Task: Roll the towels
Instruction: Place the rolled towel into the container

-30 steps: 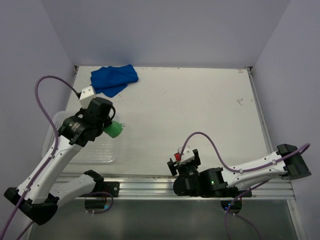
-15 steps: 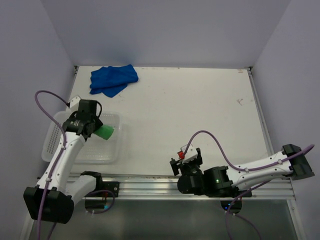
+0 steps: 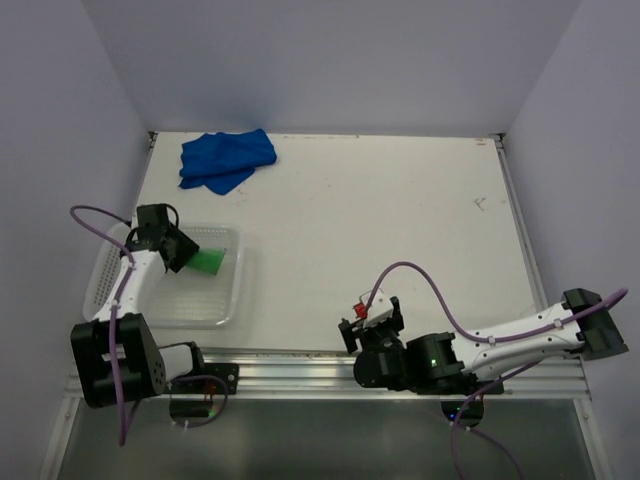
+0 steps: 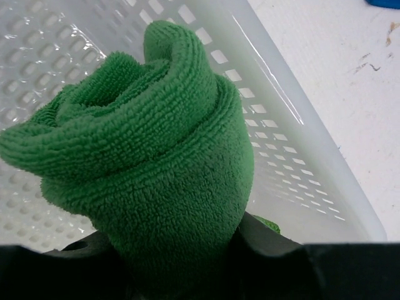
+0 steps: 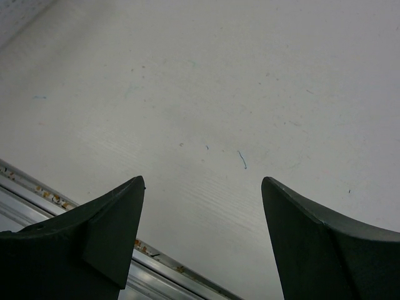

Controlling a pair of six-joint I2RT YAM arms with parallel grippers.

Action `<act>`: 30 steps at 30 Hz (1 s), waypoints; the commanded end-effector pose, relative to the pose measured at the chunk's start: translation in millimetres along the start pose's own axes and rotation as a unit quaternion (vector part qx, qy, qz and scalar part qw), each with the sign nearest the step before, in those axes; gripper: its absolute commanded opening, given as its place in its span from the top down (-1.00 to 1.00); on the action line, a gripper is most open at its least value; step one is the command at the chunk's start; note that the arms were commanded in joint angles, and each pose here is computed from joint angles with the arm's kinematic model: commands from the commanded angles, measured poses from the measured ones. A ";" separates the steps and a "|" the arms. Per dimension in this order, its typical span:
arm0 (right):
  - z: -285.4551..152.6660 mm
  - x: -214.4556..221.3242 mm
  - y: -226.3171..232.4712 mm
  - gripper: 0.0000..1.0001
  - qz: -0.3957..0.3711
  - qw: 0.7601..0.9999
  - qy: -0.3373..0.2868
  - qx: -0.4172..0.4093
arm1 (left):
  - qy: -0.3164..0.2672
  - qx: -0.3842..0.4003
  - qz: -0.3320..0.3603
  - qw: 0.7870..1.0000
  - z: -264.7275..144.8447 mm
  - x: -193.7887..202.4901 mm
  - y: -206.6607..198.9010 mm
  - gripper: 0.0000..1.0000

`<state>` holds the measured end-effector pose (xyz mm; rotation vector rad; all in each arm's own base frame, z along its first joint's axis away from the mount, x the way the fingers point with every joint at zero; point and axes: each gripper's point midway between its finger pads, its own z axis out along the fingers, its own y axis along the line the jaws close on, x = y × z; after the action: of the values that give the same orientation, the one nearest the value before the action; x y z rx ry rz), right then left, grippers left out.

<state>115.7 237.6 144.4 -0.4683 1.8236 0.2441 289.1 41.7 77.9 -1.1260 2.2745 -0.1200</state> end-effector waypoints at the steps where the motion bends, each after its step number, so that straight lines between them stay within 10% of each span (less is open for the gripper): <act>1: 2.4 -0.2 -2.8 -0.59 0.003 1.000 -0.002 0.015 | -0.021 0.075 -0.015 0.997 6.4 -15.5 -27.9 0.38; 30: 9.2 3.7 -6.9 -0.59 -0.004 0.999 0.005 0.033 | 0.030 0.056 -0.027 0.998 31.2 11.8 2.0 -0.34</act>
<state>123.7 231.4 130.7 -0.4826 1.8400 0.1535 296.7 36.0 35.0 -1.1751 2.2858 -0.3041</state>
